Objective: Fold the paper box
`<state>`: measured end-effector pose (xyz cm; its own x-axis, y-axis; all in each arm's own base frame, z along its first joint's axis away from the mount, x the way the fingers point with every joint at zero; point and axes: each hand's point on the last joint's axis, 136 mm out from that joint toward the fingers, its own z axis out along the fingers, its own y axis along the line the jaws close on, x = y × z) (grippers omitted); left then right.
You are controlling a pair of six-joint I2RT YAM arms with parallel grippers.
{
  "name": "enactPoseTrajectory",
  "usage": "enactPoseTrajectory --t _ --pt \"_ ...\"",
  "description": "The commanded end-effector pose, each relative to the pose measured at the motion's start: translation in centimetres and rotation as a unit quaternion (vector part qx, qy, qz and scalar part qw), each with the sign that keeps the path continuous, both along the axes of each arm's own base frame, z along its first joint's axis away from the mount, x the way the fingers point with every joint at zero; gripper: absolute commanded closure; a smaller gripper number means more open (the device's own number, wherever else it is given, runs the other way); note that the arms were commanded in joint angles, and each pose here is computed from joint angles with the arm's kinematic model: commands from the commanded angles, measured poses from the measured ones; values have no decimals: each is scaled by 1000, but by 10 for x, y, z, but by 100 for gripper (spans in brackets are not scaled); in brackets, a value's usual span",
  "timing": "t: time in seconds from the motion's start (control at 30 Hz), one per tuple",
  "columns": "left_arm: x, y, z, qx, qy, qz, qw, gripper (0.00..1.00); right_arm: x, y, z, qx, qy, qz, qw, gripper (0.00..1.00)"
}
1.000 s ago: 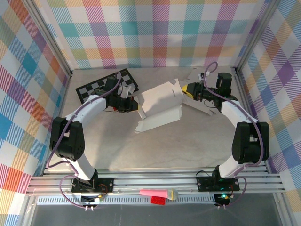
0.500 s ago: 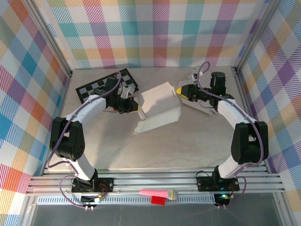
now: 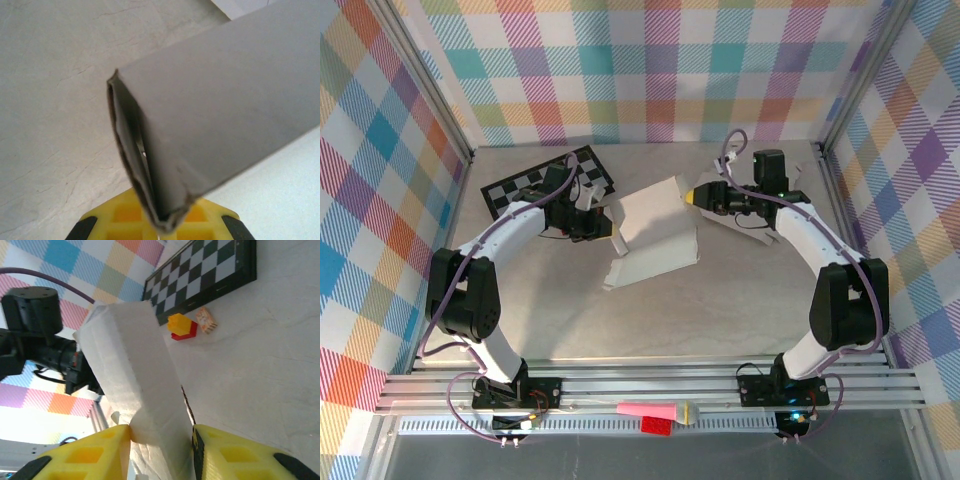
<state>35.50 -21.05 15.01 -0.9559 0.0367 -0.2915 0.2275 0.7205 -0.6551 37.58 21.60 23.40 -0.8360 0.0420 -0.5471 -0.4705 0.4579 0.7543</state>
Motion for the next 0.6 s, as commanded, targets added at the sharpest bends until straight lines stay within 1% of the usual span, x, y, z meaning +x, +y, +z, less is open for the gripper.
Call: enactPoseTrajectory --t 0.0,0.13,0.4,0.57 --pt "1 0 24 -15 -28 -8 999 100 -7 3 1 -48 -31 0 998 63" --pt "0 -1 24 -12 -29 -10 999 100 -7 5 0 -82 -47 -11 996 65" --pt "-2 -1 24 0 -32 -10 999 100 -11 14 -17 -165 -68 -27 984 65" --pt "-3 -2 23 10 -34 -11 999 100 -7 14 -33 -239 -79 -46 967 64"
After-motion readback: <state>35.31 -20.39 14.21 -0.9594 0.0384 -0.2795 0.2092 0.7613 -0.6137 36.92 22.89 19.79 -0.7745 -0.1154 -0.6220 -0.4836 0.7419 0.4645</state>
